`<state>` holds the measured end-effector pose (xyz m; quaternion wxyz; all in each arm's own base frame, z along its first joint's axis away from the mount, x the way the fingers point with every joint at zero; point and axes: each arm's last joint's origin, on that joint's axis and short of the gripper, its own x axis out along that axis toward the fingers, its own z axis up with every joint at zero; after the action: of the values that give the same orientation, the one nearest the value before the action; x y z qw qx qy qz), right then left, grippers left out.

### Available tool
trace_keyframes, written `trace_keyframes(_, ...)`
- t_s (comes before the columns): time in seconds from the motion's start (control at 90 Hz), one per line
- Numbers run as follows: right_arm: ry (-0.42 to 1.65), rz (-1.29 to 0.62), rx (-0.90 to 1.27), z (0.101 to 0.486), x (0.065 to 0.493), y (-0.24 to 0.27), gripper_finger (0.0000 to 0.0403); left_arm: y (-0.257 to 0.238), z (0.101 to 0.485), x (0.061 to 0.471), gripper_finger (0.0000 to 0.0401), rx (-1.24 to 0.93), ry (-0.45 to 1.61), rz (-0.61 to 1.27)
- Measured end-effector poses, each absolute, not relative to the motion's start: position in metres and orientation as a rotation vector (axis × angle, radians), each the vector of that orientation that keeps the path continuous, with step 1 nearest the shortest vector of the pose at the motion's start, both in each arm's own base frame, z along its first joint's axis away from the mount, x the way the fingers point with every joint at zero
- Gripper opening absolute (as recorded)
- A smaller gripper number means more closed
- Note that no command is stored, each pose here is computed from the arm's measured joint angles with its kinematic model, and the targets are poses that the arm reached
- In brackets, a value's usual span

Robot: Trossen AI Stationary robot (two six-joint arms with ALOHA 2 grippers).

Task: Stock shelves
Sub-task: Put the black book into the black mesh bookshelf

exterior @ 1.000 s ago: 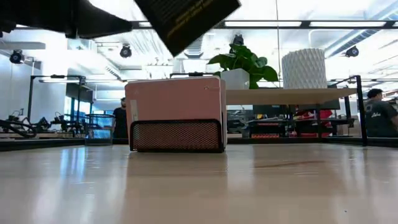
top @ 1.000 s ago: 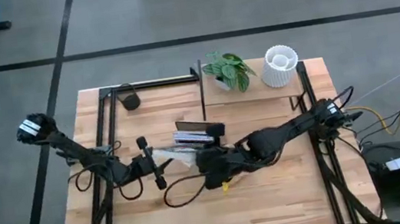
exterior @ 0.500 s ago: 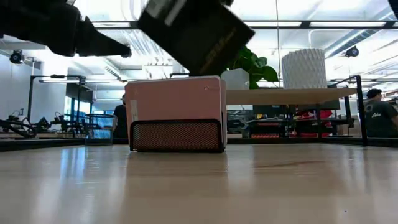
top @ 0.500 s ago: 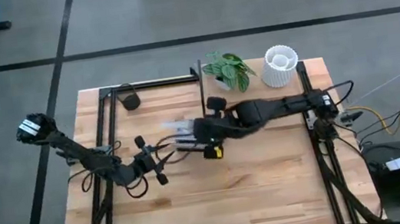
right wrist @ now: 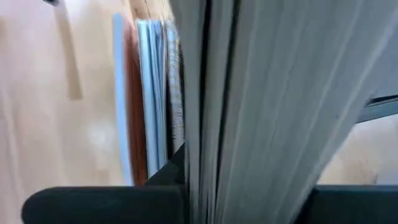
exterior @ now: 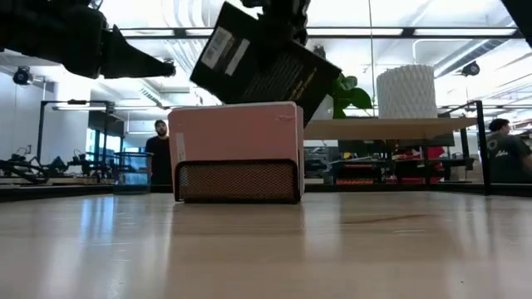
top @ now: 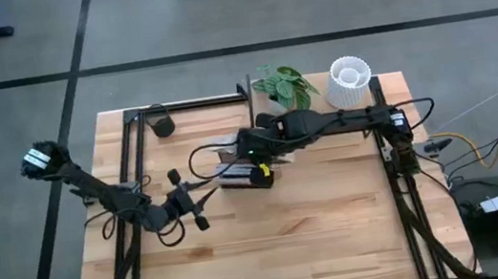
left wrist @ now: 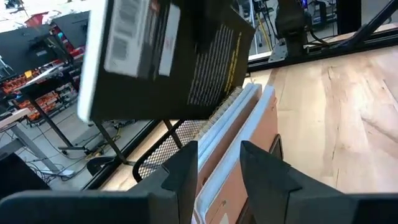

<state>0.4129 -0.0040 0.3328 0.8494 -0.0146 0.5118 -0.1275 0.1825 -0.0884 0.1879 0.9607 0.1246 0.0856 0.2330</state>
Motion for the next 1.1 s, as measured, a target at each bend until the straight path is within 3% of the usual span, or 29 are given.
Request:
trace_keyframes(0.5,1.188,-0.271,-0.041,0.288,0.436,-0.011,0.004,-0.088,0.186,0.182,0.0099,0.24,0.179,0.473)
trace_keyframes(0.744,1.241,-0.29,-0.044,0.265,0.445,-0.018,0.0066,-0.088,0.185,0.182,0.0098,0.238,0.183,0.473)
trace_keyframes(1.1,1.245,-0.283,-0.053,0.266,0.445,-0.018,0.0098,-0.088,0.184,0.181,0.0098,0.241,0.187,0.472)
